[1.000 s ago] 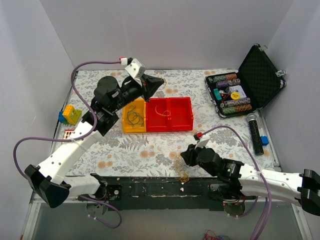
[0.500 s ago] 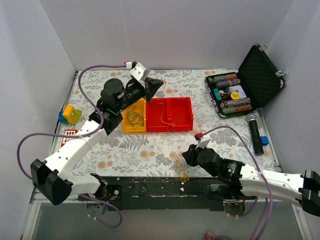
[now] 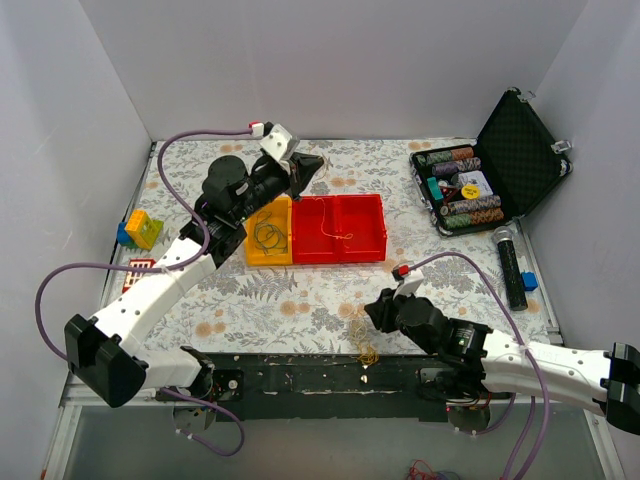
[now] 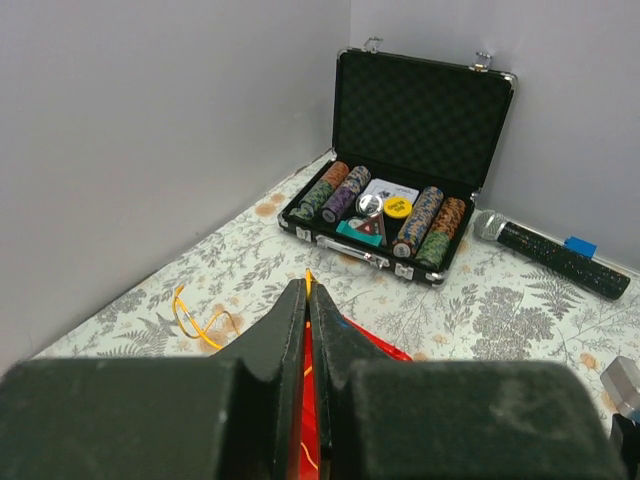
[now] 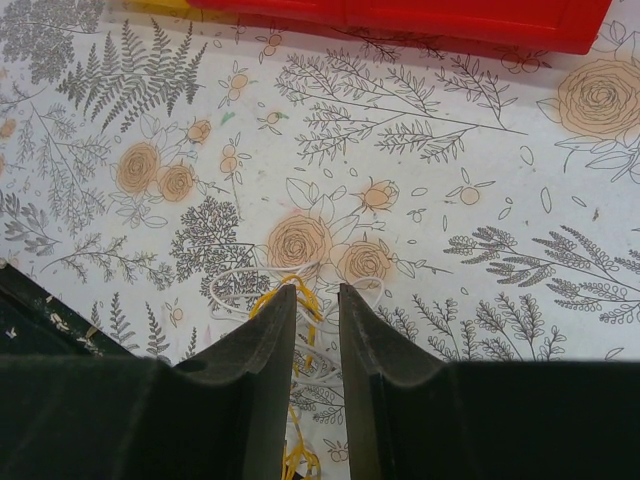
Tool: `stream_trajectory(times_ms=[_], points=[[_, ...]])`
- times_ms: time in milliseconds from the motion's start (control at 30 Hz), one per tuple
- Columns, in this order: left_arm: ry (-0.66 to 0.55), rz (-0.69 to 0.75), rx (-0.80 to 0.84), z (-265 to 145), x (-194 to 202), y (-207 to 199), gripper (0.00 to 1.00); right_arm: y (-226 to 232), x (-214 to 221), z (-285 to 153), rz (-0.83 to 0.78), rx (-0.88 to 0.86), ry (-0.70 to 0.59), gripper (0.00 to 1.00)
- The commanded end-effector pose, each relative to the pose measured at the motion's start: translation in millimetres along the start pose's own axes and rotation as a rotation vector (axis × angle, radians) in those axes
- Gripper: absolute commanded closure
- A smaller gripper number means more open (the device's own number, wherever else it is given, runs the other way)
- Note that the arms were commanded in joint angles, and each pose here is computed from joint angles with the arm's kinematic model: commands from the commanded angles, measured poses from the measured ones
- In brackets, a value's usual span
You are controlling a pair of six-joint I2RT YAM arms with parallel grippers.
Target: Untangle the cables
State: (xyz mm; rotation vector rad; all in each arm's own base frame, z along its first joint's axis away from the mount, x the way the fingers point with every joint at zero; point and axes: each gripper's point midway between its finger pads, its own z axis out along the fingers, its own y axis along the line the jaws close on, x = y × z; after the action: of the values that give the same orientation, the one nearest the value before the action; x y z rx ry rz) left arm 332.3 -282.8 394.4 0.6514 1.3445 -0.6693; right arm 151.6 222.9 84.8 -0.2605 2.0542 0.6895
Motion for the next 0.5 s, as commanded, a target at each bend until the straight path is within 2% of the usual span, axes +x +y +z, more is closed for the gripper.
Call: stream_trajectory(times_ms=[0, 167, 467], points=[[-0.107, 0.051, -0.023, 1.1, -43.6, 7.8, 1.00, -0.3, -5.8, -0.2, 0.017, 0.006, -0.032, 0.69], [-0.155, 0.069, -0.044, 1.1, -63.0, 13.7, 1.00, -0.5, -5.1, 0.5, 0.015, 0.008, -0.029, 0.69], [-0.135, 0.072, -0.093, -3.7, -42.9, 25.4, 1.00, -0.7, -3.8, -0.6, 0.022, 0.004, -0.027, 0.69]])
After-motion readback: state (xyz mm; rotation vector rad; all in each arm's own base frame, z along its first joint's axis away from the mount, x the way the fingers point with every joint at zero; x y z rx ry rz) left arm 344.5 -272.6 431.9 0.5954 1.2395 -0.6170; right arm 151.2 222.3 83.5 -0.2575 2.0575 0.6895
